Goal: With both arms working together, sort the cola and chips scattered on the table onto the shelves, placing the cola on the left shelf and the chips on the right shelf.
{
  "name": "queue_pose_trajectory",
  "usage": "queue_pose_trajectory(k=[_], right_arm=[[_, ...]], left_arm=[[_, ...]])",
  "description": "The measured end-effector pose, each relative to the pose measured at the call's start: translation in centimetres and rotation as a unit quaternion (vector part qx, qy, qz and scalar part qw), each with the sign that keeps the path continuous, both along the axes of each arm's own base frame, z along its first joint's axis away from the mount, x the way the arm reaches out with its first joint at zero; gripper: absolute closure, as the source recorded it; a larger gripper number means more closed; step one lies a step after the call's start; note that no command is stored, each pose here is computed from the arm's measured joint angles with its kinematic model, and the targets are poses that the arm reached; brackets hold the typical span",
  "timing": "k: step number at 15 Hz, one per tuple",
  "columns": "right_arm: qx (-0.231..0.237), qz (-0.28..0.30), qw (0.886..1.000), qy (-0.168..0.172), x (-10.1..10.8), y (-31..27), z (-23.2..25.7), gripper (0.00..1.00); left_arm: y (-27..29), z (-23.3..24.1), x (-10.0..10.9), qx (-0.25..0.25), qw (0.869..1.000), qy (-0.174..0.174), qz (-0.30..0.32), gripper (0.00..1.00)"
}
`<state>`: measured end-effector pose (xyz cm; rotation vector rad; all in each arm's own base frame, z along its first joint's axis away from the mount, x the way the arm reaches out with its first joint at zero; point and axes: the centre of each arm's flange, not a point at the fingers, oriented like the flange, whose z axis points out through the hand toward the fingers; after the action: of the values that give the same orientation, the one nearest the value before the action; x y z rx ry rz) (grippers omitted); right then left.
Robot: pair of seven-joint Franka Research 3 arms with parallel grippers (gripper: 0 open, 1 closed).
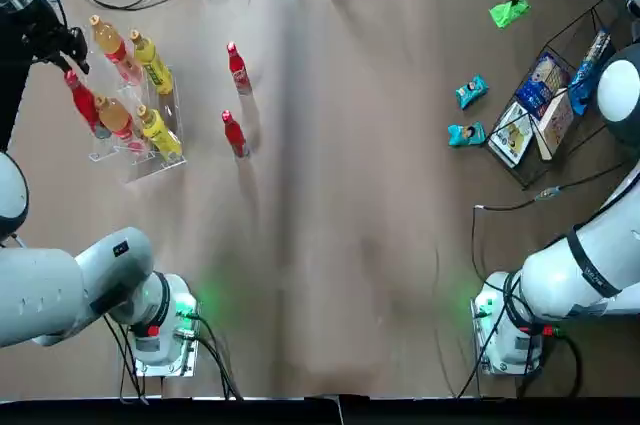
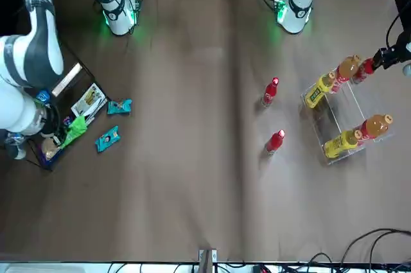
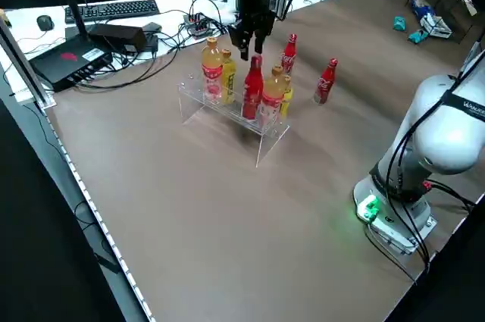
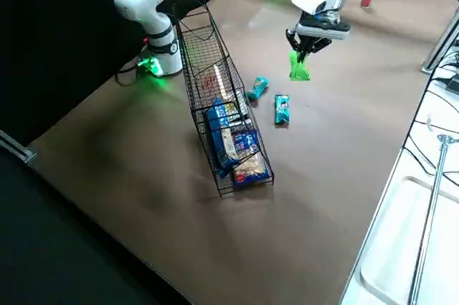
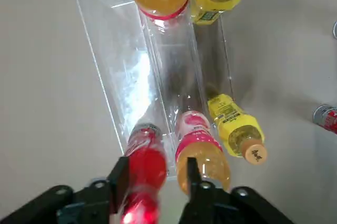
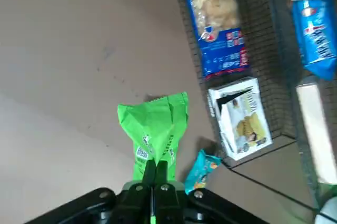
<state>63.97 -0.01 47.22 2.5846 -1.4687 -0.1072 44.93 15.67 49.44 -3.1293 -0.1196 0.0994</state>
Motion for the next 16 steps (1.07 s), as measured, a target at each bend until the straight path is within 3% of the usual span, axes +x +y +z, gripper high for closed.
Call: queue_pose_trajectory(k=[3,6,12,14,16], right_arm=[[0.003,0.019,1.0,0.017,-1.4,-2.8,2.6,0.99],[-0.004,0.029,0.999,0.016,-3.4,-5.9,6.8,0.99],[-0.077,0.091,0.993,0.021,-6.4,-9.4,14.9,0.99],[-0.103,0.112,0.988,0.027,-7.1,-11.4,17.1,0.99],[-0.127,0.127,0.983,0.036,-7.5,-12.9,18.0,0.99]], left_arm=[[-0.5,0.4,0.2,0.003,1.0,-0.005,-0.005,0.24],[-0.7,0.9,0.4,0.005,1.0,-0.011,-0.007,0.19],[-1.1,1.5,0.9,0.008,1.0,-0.017,-0.014,0.15],[-2.6,1.9,2.3,0.01,0.999,-0.022,-0.03,0.13],[-4.4,1.6,3.8,0.009,0.999,-0.02,-0.043,0.05]])
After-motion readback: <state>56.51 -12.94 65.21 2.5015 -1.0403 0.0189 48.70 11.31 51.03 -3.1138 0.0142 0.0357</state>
